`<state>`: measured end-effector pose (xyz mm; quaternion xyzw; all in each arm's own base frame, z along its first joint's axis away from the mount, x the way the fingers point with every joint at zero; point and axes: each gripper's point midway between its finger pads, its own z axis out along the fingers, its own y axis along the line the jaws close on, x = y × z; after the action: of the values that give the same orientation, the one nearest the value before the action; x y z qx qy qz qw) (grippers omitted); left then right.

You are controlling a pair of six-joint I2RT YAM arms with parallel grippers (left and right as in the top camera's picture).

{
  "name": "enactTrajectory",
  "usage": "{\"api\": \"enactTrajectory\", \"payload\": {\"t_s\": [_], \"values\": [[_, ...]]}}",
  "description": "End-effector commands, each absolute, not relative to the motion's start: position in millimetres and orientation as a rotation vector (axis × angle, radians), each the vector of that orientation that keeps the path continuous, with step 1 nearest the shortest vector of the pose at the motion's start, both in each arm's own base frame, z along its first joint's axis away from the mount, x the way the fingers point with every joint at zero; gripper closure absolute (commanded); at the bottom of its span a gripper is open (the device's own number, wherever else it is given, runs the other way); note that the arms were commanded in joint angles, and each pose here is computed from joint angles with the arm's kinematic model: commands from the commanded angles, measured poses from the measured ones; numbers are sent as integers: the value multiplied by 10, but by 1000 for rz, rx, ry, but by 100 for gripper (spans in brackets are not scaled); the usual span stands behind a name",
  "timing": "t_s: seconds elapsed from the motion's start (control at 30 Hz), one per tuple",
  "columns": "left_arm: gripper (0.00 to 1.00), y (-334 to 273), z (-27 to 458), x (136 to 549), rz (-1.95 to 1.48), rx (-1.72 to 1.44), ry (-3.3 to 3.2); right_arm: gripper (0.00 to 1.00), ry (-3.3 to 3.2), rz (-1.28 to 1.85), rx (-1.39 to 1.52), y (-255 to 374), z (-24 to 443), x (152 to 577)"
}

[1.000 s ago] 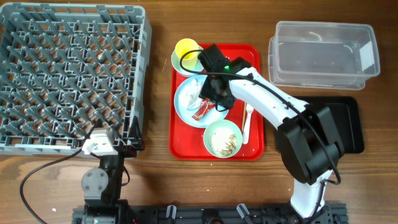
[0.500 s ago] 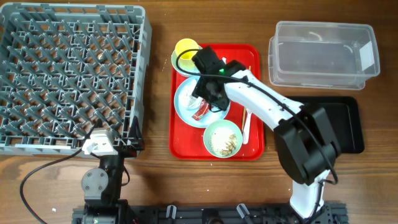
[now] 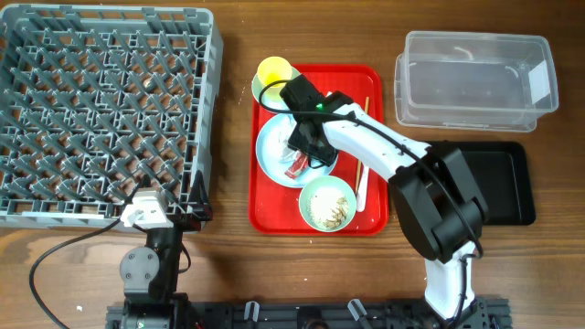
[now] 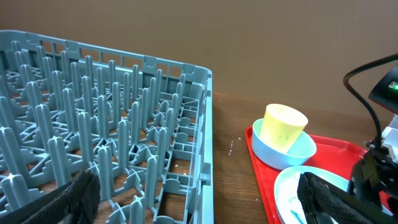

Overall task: Sort waste into correct bins and load items into the dishwasher rack
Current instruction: 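Reach the right gripper to the plate and grasp the red wrapper, then lift the red wrapper and drop it into the clear bin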

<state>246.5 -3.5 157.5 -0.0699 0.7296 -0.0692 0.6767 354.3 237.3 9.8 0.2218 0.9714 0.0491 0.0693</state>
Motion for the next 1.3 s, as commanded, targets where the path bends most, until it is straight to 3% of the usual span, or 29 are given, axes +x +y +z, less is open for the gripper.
{"api": "enactTrajectory", "payload": {"t_s": [0.0, 0.1, 0.33, 0.43, 0.57, 0.6, 0.97, 1.27], "values": [[0, -57, 1571, 2462, -149, -132, 1641, 64, 2922, 102, 672, 2333, 12, 3543], [0, -57, 1569, 2462, -149, -132, 1641, 75, 2929, 125, 671, 2365, 31, 3545], [0, -57, 1569, 2462, -149, -132, 1641, 76, 2905, 184, 605, 2422, 340, 3623], [0, -57, 1571, 2462, -149, -132, 1641, 86, 2874, 231, 537, 2437, 564, 3653], [0, -57, 1569, 2462, -149, -132, 1641, 87, 2836, 279, 528, 2443, 796, 3661], [0, -57, 1569, 2462, -149, -132, 1641, 96, 2828, 289, 521, 2444, 845, 3663], [0, -57, 1569, 2462, -149, -132, 1641, 96, 2804, 335, 469, 2384, 1055, 3694], [0, -57, 1571, 2462, -149, -132, 1641, 90, 2873, 486, 225, 2570, 1099, 3580]]}}
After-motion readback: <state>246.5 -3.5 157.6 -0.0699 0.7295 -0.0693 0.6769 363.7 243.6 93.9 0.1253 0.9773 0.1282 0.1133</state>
